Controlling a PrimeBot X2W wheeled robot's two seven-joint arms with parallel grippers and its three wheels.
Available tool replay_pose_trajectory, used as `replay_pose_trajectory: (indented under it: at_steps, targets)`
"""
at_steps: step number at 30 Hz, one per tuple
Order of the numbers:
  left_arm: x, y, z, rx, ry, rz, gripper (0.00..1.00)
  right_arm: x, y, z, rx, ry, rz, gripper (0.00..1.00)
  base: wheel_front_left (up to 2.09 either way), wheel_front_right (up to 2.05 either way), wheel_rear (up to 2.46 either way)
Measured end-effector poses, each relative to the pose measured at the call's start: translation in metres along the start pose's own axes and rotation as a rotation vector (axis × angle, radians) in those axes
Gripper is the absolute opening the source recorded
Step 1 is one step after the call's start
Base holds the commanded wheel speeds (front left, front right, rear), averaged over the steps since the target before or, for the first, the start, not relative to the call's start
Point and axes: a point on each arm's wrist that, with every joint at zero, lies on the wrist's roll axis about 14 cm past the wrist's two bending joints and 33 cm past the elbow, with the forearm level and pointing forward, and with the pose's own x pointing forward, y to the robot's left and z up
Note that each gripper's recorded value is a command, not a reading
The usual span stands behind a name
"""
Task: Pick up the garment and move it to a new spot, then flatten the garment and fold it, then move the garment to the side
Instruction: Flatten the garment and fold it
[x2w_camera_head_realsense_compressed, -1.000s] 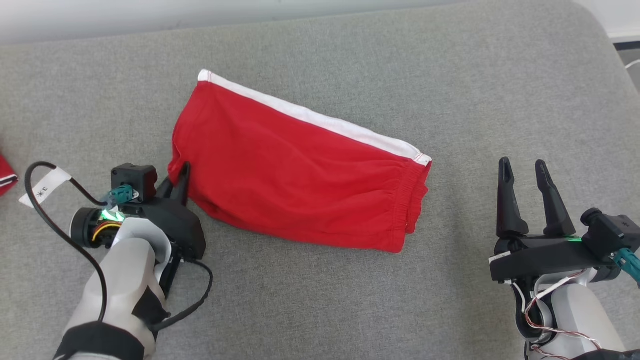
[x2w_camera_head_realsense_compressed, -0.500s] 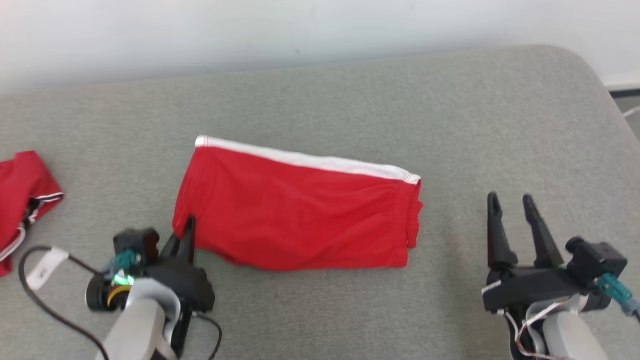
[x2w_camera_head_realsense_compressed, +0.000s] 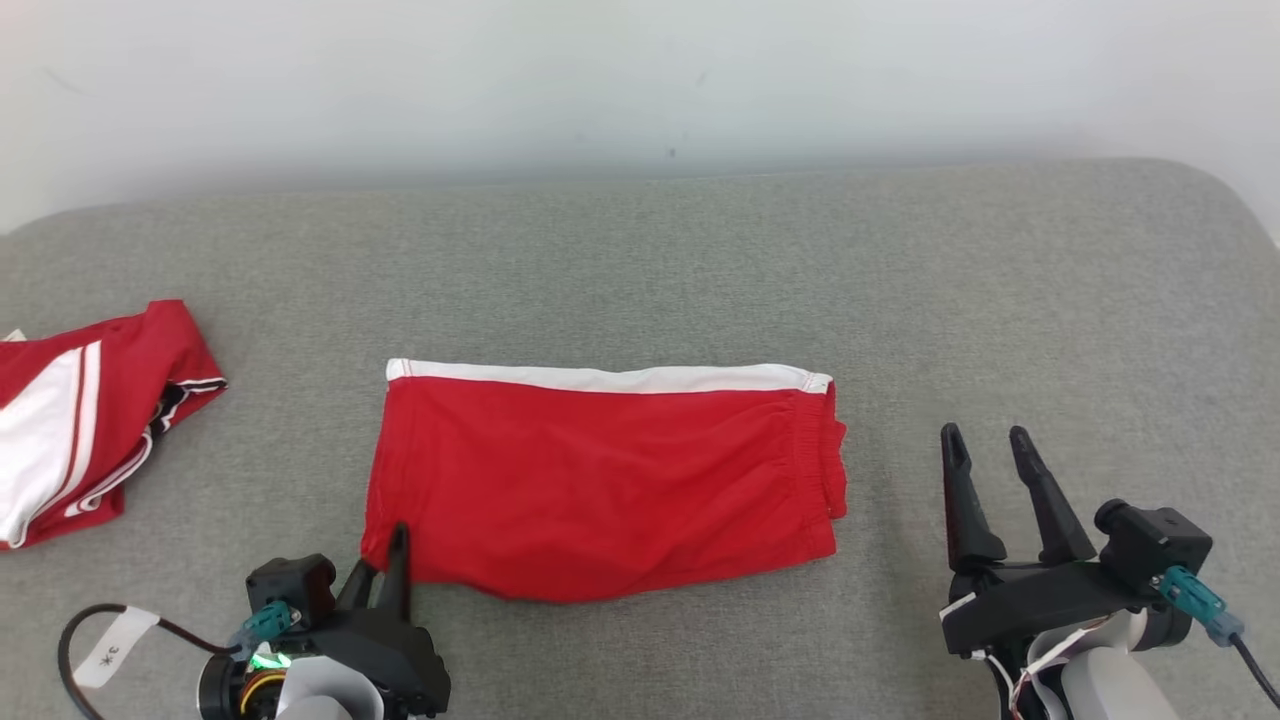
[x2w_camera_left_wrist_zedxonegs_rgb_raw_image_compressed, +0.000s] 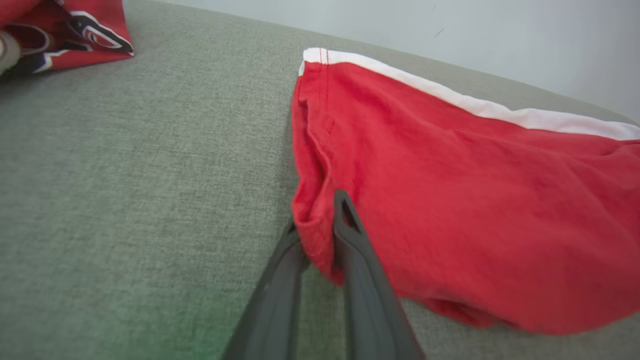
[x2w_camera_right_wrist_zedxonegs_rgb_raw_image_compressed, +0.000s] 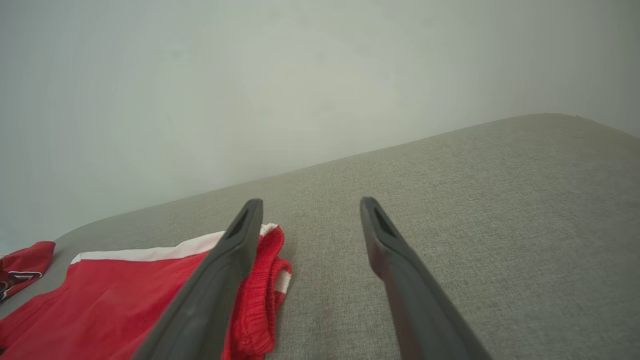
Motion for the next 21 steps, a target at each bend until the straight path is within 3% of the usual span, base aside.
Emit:
replay_pose_trajectory:
  at_steps: [1,13,21]
  targets:
    - [-0.002,0.002,0.001,0.002,-0.004,0.008,1.0,0.001,0.003,-0.001,0.004,0.003,0.009,1.0,0.0,0.0,0.0]
    - [-0.033,0.031,0.01,0.019,-0.066,0.098,1.0,0.023,0.027,-0.029,0.02,0.082,0.073,1.0,0.0,0.0,0.0]
    - [-0.054,0.061,0.017,0.037,-0.098,0.179,1.0,0.033,0.032,-0.067,0.014,0.188,0.077,1.0,0.0,0.0,0.0]
